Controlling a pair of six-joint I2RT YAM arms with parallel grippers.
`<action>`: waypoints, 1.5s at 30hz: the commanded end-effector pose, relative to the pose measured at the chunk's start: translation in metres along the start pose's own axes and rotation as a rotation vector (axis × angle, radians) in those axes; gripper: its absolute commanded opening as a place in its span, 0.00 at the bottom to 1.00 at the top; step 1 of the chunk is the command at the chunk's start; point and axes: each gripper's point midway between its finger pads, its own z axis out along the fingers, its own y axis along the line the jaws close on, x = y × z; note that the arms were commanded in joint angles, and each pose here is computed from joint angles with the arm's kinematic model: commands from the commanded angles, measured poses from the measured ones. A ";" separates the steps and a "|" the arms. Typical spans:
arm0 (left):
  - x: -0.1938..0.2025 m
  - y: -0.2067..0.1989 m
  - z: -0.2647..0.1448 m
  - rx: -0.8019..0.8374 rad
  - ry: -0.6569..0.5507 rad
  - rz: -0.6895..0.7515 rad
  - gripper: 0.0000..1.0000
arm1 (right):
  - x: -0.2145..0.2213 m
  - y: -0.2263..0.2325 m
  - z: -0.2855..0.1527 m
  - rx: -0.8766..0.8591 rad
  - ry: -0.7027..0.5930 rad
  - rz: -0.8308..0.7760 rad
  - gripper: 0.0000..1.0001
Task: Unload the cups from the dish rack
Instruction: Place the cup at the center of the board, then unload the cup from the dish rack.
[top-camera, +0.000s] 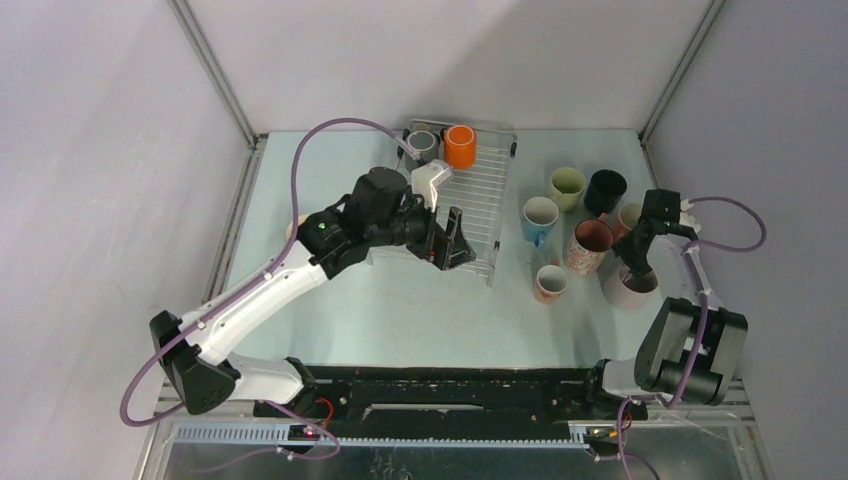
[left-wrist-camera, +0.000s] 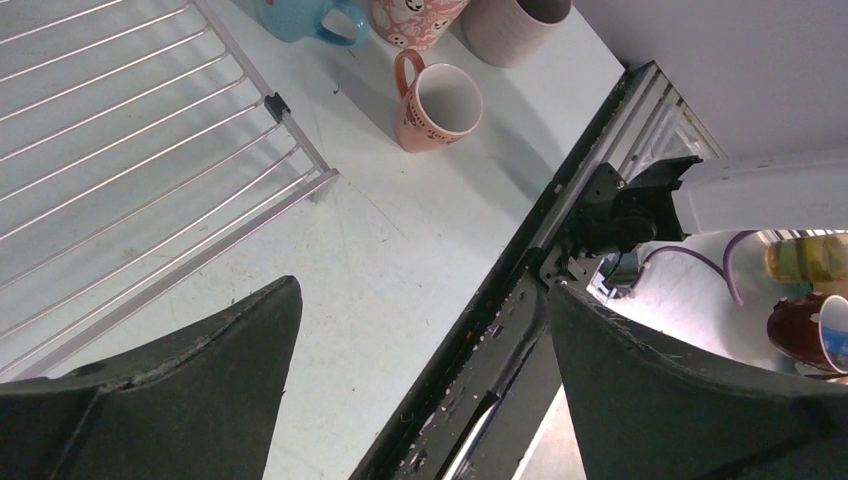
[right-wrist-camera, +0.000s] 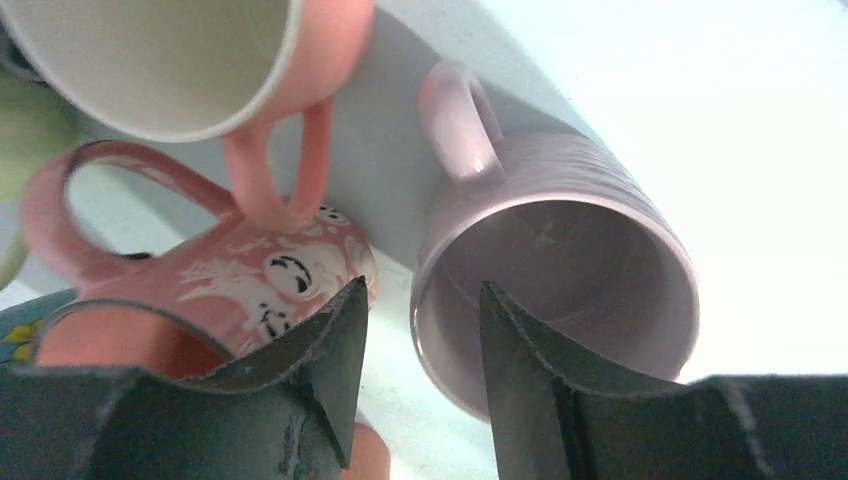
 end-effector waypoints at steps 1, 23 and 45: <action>-0.014 -0.011 -0.014 0.026 -0.066 0.045 1.00 | -0.027 0.003 -0.031 -0.019 -0.081 0.016 0.53; -0.069 0.048 -0.028 -0.337 -0.211 0.010 1.00 | -0.034 0.121 -0.185 -0.426 -0.283 -0.285 0.77; -0.191 0.295 0.057 -0.812 -0.281 -0.052 1.00 | 0.066 0.178 -0.260 -0.736 -0.162 -0.570 1.00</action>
